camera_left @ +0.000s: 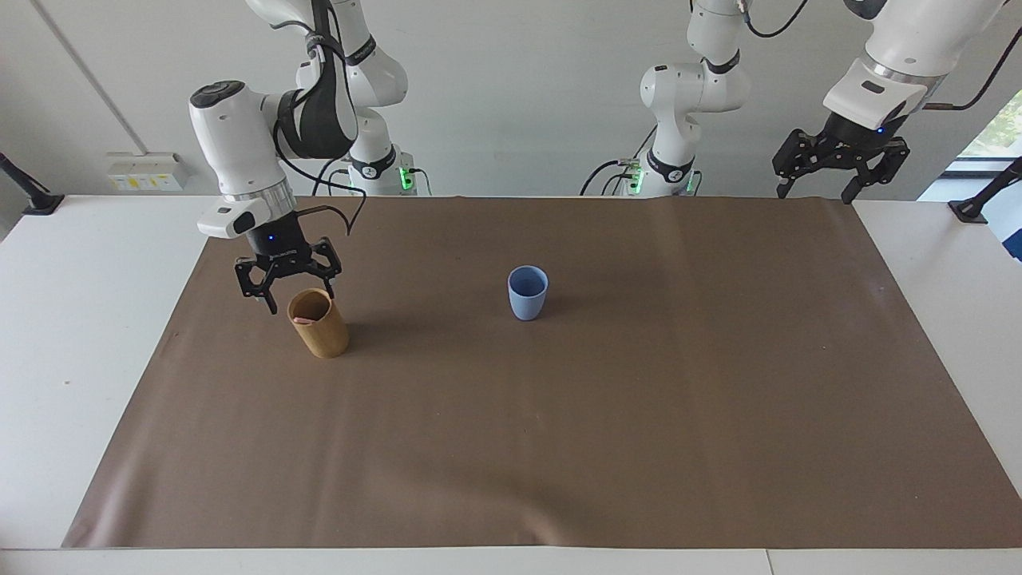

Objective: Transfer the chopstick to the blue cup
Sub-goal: 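Grasp the pink stick in the yellow cup with the right gripper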

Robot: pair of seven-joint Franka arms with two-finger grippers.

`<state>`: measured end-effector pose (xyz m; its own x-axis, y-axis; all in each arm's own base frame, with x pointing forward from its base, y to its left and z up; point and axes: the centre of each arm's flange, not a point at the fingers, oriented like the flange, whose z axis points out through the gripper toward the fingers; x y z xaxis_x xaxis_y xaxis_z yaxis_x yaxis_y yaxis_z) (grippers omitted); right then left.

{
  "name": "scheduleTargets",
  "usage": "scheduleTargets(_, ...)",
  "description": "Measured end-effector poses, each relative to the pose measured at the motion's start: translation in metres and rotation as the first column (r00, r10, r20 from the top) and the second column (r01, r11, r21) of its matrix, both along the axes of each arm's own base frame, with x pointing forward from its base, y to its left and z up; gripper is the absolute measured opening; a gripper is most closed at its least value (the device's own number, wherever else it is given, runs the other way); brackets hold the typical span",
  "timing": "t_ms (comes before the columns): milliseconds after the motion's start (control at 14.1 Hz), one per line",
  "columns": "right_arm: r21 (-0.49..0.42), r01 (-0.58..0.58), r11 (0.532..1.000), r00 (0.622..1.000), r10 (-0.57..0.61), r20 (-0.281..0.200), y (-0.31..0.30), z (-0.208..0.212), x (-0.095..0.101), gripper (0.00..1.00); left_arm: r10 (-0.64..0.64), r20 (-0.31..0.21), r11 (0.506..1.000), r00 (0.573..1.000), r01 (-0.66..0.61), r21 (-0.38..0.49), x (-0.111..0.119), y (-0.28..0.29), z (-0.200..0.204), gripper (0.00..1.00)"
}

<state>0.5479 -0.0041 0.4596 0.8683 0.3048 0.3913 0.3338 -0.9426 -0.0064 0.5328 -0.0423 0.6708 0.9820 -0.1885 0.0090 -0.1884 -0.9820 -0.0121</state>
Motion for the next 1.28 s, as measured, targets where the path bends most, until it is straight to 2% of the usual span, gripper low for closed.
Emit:
scheduleTargets(71, -0.001, -0.008, 1.0, 1.0, 0.008, 0.004, -0.001, 0.0, 0.0, 0.97, 0.001, -0.005, 1.0, 1.0, -0.001, 0.001, -0.001, 0.001, 0.0, 1.0)
scheduleTargets(283, -0.004, -0.002, 1.0, 1.0, 0.002, 0.006, -0.01, -0.001, 0.0, 0.65, 0.001, -0.014, 1.0, 1.0, -0.001, 0.001, -0.002, 0.0, -0.001, 1.0)
scheduleTargets(354, -0.004, 0.001, 1.0, 1.0, -0.001, 0.009, -0.012, -0.001, 0.0, 0.58, 0.001, -0.014, 1.0, 1.0, -0.001, 0.001, -0.002, 0.001, -0.001, 1.0)
scheduleTargets(567, 0.009, 0.017, 1.0, 0.999, -0.017, 0.031, -0.012, -0.007, 0.004, 0.57, 0.002, -0.014, 1.0, 1.0, -0.002, 0.001, -0.002, 0.001, -0.001, 1.0)
scheduleTargets(850, 0.019, 0.021, 1.0, 0.999, -0.021, 0.036, -0.012, -0.015, 0.007, 0.57, 0.002, -0.015, 1.0, 1.0, -0.002, 0.001, -0.002, 0.001, -0.001, 1.0)
scheduleTargets(992, 0.031, 0.029, 0.999, 0.998, -0.03, 0.047, -0.012, -0.016, 0.009, 0.53, 0.002, -0.015, 1.0, 1.0, -0.002, 0.001, -0.002, 0.001, -0.001, 1.0)
scheduleTargets(1134, 0.038, 0.034, 0.999, 0.998, -0.036, 0.047, -0.013, -0.017, 0.009, 0.33, 0.002, -0.015, 1.0, 1.0, -0.002, 0.001, -0.002, 0.001, -0.001, 1.0)
scheduleTargets(1205, 0.04, 0.035, 0.999, 0.998, -0.037, 0.047, -0.012, -0.017, 0.009, 0.26, 0.002, -0.015, 1.0, 1.0, -0.002, 0.001, -0.002, 0.001, -0.001, 1.0)
scheduleTargets(1276, 0.041, 0.036, 0.999, 0.998, -0.038, 0.047, -0.012, -0.017, 0.009, 0.26, 0.002, -0.015, 1.0, 1.0, -0.002, 0.001, -0.002, 0.001, -0.001, 1.0)
